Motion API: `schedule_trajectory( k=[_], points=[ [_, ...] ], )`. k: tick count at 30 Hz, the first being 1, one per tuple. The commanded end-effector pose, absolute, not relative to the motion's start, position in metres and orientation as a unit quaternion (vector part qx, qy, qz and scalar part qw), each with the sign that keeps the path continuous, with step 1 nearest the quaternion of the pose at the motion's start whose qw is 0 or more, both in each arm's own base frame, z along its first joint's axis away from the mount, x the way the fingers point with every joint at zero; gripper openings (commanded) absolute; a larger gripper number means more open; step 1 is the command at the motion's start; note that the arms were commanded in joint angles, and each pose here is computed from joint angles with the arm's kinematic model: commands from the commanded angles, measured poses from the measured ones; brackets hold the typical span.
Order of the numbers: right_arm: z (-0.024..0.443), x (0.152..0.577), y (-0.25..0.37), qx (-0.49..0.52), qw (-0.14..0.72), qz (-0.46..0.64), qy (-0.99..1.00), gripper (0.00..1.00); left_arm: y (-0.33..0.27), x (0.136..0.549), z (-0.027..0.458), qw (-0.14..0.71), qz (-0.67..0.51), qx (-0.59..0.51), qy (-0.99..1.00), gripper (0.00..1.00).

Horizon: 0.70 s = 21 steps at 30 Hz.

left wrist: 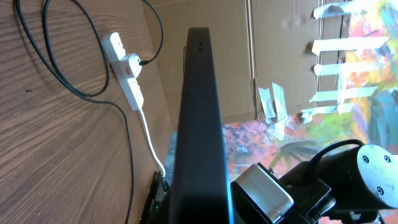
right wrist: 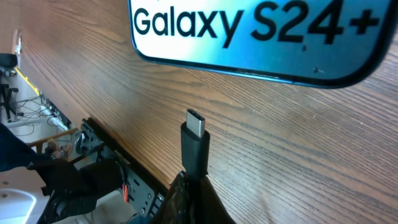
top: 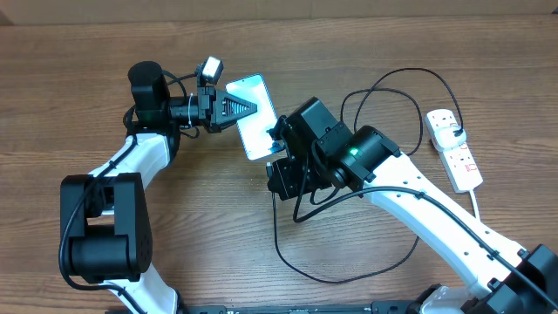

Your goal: Plug charger to phone and switch on socket

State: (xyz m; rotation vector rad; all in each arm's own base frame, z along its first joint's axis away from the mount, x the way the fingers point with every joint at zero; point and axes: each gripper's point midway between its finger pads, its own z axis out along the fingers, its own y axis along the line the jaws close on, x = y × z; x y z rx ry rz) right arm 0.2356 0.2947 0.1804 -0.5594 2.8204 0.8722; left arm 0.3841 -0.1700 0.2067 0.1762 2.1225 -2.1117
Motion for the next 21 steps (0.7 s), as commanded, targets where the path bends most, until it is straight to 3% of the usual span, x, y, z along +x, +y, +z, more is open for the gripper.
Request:
schedule_trajectory(
  k=[1, 8, 17, 21],
  points=[
    [0.179, 0.243, 0.289, -0.177, 0.078, 0.282, 0.940, 0.04, -0.177, 0.380, 0.213, 0.065, -0.705, 0.083, 0.701, 0.04],
    [0.181, 0.243, 0.286, -0.185, 0.071, 0.295, 0.935, 0.04, -0.180, 0.379, 0.217, 0.081, -0.703, 0.104, 0.699, 0.04],
    [0.194, 0.205, 0.289, -0.298, 0.017, 0.373, 0.878, 0.04, -0.179, 0.381, 0.227, 0.128, -0.696, 0.149, 0.691, 0.04],
    [0.187, 0.210, 0.288, -0.310, 0.030, 0.374, 0.873, 0.04, -0.179, 0.381, 0.227, 0.125, -0.696, 0.146, 0.692, 0.04]
  ],
)
